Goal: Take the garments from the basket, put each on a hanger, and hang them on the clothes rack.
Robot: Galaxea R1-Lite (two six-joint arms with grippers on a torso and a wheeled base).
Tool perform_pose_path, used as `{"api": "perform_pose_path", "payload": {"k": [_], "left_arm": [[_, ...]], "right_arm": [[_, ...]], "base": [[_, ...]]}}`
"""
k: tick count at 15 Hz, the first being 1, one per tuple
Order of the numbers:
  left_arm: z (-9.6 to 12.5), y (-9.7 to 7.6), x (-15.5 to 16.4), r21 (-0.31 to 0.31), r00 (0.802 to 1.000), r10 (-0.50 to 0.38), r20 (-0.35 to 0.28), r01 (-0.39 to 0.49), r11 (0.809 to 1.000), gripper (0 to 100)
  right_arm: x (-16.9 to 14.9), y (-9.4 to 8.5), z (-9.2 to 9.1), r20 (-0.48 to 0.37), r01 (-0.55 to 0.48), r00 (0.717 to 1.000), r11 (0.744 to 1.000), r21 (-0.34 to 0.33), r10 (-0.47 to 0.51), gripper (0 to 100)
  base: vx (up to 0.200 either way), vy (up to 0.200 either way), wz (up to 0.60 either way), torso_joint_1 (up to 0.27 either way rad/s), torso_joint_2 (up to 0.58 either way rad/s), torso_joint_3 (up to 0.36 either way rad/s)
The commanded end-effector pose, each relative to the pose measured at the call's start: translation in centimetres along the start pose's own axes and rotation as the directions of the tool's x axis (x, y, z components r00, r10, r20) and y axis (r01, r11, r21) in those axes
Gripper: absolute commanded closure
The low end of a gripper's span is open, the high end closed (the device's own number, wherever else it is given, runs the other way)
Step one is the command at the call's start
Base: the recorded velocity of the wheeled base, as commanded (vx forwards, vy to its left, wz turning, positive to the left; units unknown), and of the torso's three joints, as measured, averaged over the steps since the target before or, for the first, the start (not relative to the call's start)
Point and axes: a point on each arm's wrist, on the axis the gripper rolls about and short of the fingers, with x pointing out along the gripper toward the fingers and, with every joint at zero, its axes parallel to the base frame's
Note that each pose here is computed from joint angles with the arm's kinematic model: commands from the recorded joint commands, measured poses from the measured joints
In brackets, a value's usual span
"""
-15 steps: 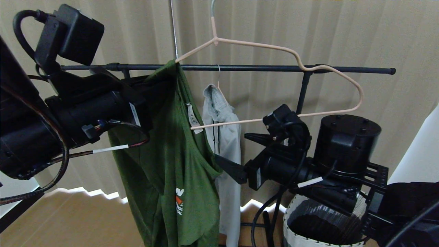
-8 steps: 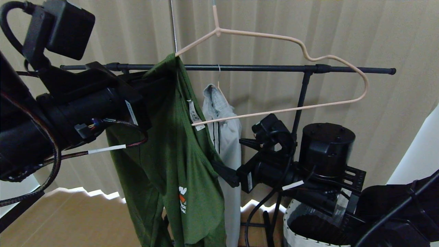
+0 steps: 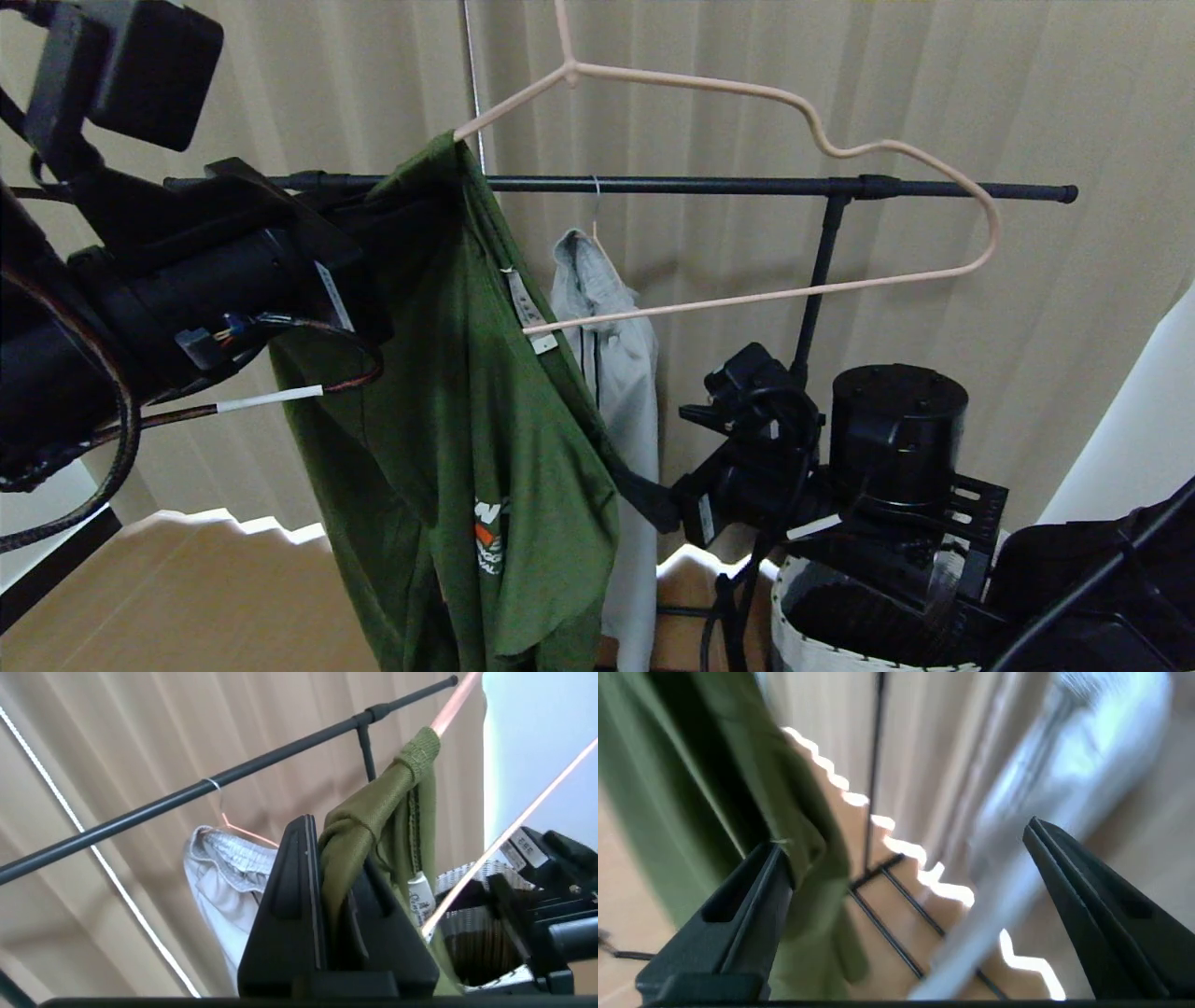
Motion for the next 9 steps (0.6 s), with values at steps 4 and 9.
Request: {"api": "perform_pose_path", "payload": {"k": [4,9], "left_arm": [[-1.5,1.8,-0.5,0.058,0.995,0.080,-0.061,-0.077,0.995,100],[-5.1,1.5,-1.9,0.232,0.977,0.087,-0.195,-0.040,0.972,100]], "right_arm": [[-4.3,-5.6,0.1,0.006,0.190,0.982,0.981,-0.050,-0.190,0],[-6.0,-10.4,1.5,0.059,0.361,0.932,0.931,-0.050,-0.358,0]], "base": [[0.000,0.000,0.00,0.000,0.00,0.000],[0.000,0.000,0.00,0.000,0.00,0.000]]}}
